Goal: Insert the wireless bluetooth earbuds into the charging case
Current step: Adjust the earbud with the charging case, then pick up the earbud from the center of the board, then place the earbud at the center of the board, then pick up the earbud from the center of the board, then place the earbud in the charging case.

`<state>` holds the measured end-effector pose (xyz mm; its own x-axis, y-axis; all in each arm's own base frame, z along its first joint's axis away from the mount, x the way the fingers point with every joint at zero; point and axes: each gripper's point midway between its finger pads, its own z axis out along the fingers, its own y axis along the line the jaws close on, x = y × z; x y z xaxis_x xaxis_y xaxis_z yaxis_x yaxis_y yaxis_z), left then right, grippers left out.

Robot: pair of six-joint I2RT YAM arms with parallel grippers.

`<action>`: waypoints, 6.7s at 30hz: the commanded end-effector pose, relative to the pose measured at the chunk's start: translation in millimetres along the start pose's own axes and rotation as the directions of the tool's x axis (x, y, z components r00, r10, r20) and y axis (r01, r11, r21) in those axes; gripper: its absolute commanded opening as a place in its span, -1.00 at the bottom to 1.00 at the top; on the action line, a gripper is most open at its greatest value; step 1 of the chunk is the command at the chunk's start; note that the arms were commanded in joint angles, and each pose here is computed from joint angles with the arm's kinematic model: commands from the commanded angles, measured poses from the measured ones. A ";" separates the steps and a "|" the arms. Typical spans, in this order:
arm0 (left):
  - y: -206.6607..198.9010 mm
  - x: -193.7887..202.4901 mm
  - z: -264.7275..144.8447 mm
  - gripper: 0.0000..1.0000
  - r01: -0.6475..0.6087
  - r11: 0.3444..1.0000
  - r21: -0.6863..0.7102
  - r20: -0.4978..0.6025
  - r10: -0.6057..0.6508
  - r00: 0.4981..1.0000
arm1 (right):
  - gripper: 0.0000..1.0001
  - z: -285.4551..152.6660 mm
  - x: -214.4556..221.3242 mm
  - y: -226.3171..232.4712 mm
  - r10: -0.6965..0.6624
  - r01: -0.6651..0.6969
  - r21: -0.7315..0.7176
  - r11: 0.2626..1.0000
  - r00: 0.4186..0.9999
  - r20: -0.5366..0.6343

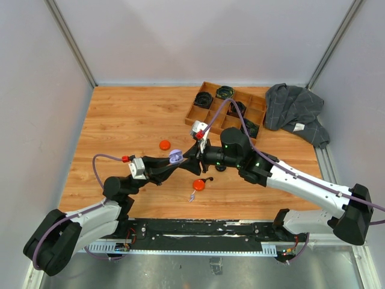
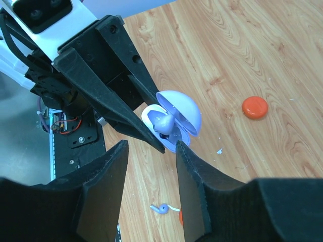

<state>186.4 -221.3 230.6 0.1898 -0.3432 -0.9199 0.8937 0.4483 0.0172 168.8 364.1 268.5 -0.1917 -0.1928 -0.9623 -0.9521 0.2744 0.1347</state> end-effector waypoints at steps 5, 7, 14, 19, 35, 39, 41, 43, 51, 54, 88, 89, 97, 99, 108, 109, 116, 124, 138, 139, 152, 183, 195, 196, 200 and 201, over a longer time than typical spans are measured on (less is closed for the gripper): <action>-4.4 8.3 -7.1 -0.99 -0.007 1.000 0.008 -0.018 0.007 1.000 | -0.17 6.1 -25.5 13.1 -0.012 0.015 -0.061 0.998 0.999 0.053; -6.3 7.3 -7.0 -0.99 -0.008 1.000 0.019 -0.015 0.008 1.000 | -0.19 9.0 -24.7 12.9 -0.008 0.011 -0.065 0.998 0.999 0.047; -14.5 5.7 -6.6 -1.00 -0.004 0.998 0.065 -0.011 0.004 1.000 | -0.27 16.6 -23.2 15.6 -0.005 0.008 -0.095 0.995 0.999 0.038; -19.3 5.6 -5.9 -1.00 0.006 0.996 0.094 -0.013 -0.004 1.000 | -0.31 19.2 -23.6 21.5 -0.008 0.012 -0.135 0.991 1.000 0.030; 15.9 15.9 -8.7 -0.99 0.010 0.994 -0.107 -0.045 -0.015 0.999 | -0.17 0.3 -14.0 4.7 -0.067 0.066 -0.021 0.998 0.997 -0.029; 50.7 29.2 -17.5 -0.99 0.010 0.952 -0.305 -0.097 -0.041 0.994 | -0.16 -6.3 17.5 -9.5 -0.050 0.058 0.055 0.997 0.990 -0.132; 63.1 32.3 -22.5 -0.99 0.008 0.926 -0.377 -0.108 -0.052 0.993 | -0.16 -9.7 40.5 -13.6 -0.030 0.046 0.080 0.996 0.981 -0.191; 75.7 35.9 -28.3 -0.99 0.006 0.893 -0.450 -0.119 -0.067 0.991 | -0.16 -12.6 59.3 -16.6 -0.007 0.034 0.107 0.994 0.971 -0.241; 103.5 49.0 -45.4 -1.00 0.007 0.791 -0.612 -0.151 -0.125 0.981 | -0.18 -8.6 135.2 -11.2 0.117 -0.036 0.188 0.982 0.891 -0.439; 111.7 54.6 -53.3 -0.99 0.001 0.749 -0.663 -0.164 -0.146 0.976 | -0.19 -1.0 158.4 -4.4 0.178 -0.075 0.223 0.972 0.855 -0.487; 117.2 54.7 -60.6 -0.99 0.007 0.716 -0.698 -0.155 -0.161 0.975 | -0.43 16.1 255.5 -15.0 0.411 -0.060 0.489 0.870 0.635 -0.654; 117.3 54.9 -60.7 -1.00 0.006 0.716 -0.699 -0.156 -0.161 0.975 | -0.45 13.0 257.0 -16.1 0.406 -0.046 0.489 0.871 0.627 -0.665; 116.3 55.6 -60.1 -0.99 0.007 0.720 -0.694 -0.158 -0.162 0.974 | -0.53 -25.5 269.4 -28.2 0.387 0.028 0.473 0.881 0.533 -0.752; 116.0 55.5 -59.8 -0.99 0.008 0.722 -0.692 -0.157 -0.161 0.974 | -0.52 -37.2 270.2 -35.5 0.397 0.040 0.485 0.874 0.517 -0.758; 115.5 55.4 -59.1 -0.99 0.008 0.725 -0.688 -0.158 -0.160 0.974 | -0.49 -59.2 254.9 -75.7 0.422 0.091 0.552 0.829 0.547 -0.723; 115.4 55.6 -59.2 -0.99 0.008 0.725 -0.688 -0.158 -0.161 0.974 | -0.47 -60.2 253.2 -79.9 0.420 0.099 0.556 0.826 0.550 -0.722; 115.3 55.1 -58.9 -1.00 0.010 0.726 -0.688 -0.156 -0.161 0.975 | -0.34 -61.3 232.0 -83.2 0.411 0.081 0.559 0.825 0.593 -0.692; 113.9 55.3 -57.7 -0.99 0.014 0.732 -0.681 -0.156 -0.164 0.974 | -0.13 -47.2 223.1 -71.9 0.484 -0.038 0.591 0.806 0.616 -0.621; 111.3 54.3 -54.3 -1.00 0.021 0.745 -0.666 -0.156 -0.167 0.974 | -0.24 -35.0 244.8 -79.3 0.614 -0.116 0.681 0.723 0.561 -0.556; 111.2 55.0 -54.6 -0.99 0.020 0.746 -0.666 -0.158 -0.168 0.973 | -0.25 -34.5 245.9 -80.2 0.617 -0.116 0.684 0.720 0.559 -0.554; 105.3 55.8 -48.3 -0.99 0.026 0.777 -0.629 -0.167 -0.168 0.971 | -0.59 -37.4 260.1 -80.9 0.626 -0.106 0.688 0.718 0.530 -0.572; 14.5 -7.6 -2.0 -0.99 -0.035 0.996 -0.079 0.030 0.038 0.999 | -0.74 -23.7 0.5 -55.5 0.136 -0.097 0.343 0.934 0.987 -0.089; -9.8 -28.7 6.1 -0.99 -0.017 0.998 0.058 0.088 0.012 0.996 | -0.73 -26.3 -61.0 -7.3 -0.013 -0.015 0.126 0.992 0.976 0.219; -11.2 -30.0 6.9 -0.99 -0.011 0.998 0.066 0.090 0.005 0.996 | -0.73 -25.4 -61.8 -4.6 -0.019 -0.008 0.115 0.993 0.973 0.229; -15.7 -36.4 8.7 -0.99 0.009 0.996 0.090 0.105 -0.019 0.994 | -0.71 -19.4 -63.5 7.1 -0.047 0.028 0.075 0.997 0.964 0.263; -16.9 -37.8 8.8 -0.99 0.013 0.995 0.095 0.109 -0.023 0.994 | -0.71 -17.2 -62.0 10.7 -0.051 0.035 0.064 0.997 0.962 0.268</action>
<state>177.8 -222.0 243.7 0.1776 -0.3878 -0.9045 0.9132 0.4074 0.0047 179.8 349.4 315.1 -0.1607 -0.0228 -0.9867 -0.9048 0.4029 0.1381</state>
